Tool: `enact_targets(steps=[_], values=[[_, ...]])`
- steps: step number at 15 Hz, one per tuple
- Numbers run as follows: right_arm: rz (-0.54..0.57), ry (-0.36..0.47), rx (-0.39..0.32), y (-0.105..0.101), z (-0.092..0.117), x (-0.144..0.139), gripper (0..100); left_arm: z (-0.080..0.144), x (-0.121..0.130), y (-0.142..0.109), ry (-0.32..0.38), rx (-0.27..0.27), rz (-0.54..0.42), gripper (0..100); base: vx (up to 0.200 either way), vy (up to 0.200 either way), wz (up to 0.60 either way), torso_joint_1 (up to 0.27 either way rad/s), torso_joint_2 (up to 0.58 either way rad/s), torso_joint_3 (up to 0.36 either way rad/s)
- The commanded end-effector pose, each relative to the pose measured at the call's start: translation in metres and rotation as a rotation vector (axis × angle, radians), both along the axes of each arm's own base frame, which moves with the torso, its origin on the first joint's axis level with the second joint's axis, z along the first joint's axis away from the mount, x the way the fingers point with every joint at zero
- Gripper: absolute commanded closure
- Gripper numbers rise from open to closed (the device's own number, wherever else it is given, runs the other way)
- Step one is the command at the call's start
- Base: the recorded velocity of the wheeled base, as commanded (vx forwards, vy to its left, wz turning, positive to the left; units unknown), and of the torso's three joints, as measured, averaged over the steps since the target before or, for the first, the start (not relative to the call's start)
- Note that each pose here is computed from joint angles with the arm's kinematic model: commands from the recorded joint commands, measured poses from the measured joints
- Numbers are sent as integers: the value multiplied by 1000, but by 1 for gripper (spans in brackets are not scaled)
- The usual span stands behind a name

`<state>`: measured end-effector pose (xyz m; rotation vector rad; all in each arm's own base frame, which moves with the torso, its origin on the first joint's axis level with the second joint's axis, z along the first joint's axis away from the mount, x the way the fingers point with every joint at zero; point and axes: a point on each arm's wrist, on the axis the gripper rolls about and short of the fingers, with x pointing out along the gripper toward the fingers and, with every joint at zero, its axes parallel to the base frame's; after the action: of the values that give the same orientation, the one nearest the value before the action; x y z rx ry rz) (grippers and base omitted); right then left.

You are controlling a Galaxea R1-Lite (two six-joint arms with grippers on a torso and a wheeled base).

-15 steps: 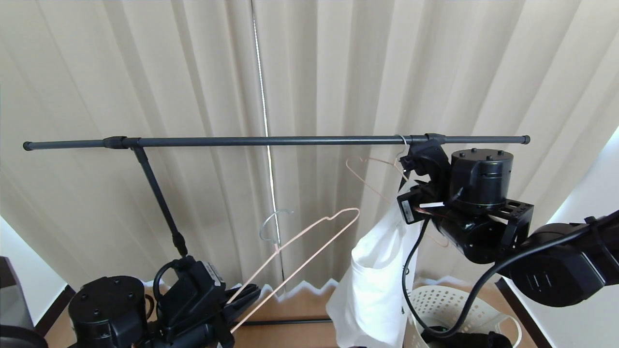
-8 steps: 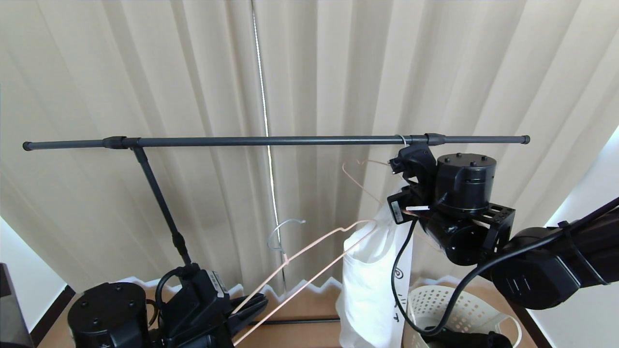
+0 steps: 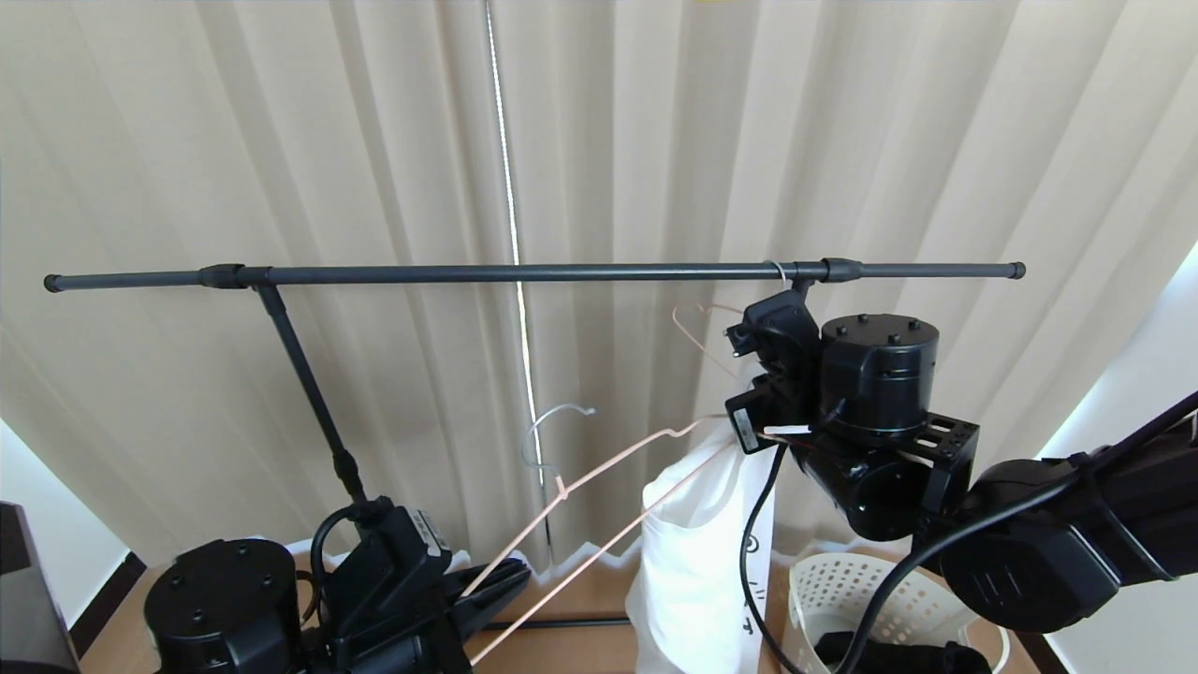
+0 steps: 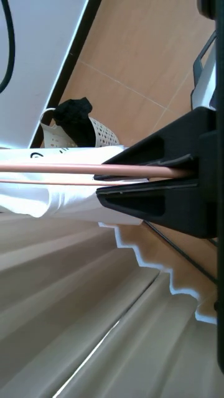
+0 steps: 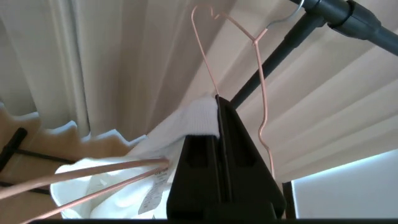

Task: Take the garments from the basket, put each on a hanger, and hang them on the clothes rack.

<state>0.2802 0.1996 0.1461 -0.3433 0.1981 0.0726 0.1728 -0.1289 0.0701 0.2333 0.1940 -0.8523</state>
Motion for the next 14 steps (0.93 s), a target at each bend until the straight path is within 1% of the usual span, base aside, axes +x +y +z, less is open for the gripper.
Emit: enact_targets(steps=[1,2,3,5,9,11,14], values=[[19,5,-3,5,-2,-4,100,1,3,-2,-8,-8,9,100,0,0,0,0,0,0],[24,10,-7,6,-3,-6,100,2,4,-3,-11,-15,16,100,0,0,0,0,0,0],[40,13,-10,10,-4,-9,100,4,6,-4,-7,-34,29,100,0,0,0,0,0,0],[45,14,-11,11,-5,-10,100,4,7,-5,-3,-45,40,100,0,0,0,0,0,0],[76,17,-15,20,-6,-21,100,3,10,-6,1,-45,43,100,0,0,0,0,0,0],[80,-18,3,27,-4,-29,100,3,11,-7,-2,-43,57,100,0,0,0,0,0,0],[101,-31,9,35,-2,-38,100,3,11,-7,-1,-43,57,100,0,0,0,0,0,0]])
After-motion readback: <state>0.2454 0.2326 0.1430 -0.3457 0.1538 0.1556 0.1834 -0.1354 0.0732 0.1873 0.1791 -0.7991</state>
